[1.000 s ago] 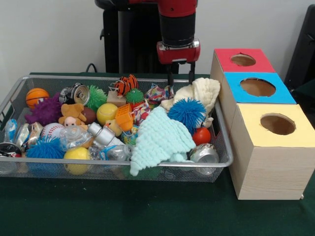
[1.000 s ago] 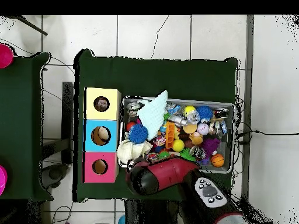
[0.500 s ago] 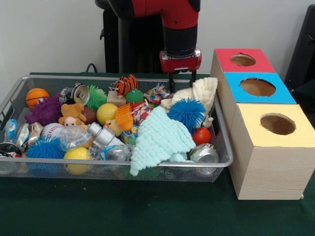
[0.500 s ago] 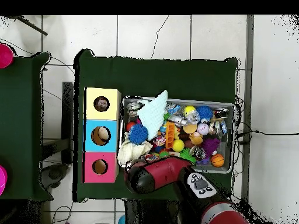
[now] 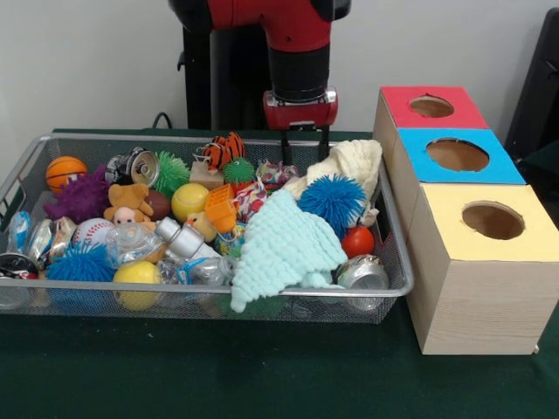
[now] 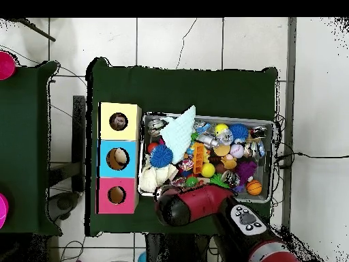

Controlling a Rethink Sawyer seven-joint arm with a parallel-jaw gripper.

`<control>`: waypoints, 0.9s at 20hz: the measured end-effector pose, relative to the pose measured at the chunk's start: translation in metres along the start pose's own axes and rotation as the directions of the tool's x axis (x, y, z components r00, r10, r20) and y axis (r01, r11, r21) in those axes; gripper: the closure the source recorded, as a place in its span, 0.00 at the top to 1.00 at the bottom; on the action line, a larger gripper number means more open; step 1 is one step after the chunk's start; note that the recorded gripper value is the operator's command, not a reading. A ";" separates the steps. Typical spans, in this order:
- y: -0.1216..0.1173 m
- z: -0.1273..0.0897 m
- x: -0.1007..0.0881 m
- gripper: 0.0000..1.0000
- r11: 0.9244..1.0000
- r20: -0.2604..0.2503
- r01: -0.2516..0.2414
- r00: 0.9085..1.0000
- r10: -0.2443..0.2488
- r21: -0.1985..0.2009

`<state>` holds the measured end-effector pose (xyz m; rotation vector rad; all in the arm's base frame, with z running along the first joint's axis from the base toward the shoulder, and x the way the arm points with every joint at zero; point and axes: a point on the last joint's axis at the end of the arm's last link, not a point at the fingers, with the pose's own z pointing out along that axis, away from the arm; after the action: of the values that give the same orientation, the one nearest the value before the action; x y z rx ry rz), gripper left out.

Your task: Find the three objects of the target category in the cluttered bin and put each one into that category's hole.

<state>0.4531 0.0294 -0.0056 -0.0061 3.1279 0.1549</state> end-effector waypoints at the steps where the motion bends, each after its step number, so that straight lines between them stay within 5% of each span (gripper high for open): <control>1: -0.006 -0.002 -0.002 1.00 1.000 0.006 -0.012 1.000 0.012 0.003; 10: -0.037 -0.013 -0.011 1.00 0.997 0.038 -0.069 0.997 0.068 0.016; 18: -0.040 -0.013 -0.012 1.00 0.998 0.043 -0.063 0.997 0.062 0.020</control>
<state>0.4655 -0.0115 0.0039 0.0940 3.0887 0.1201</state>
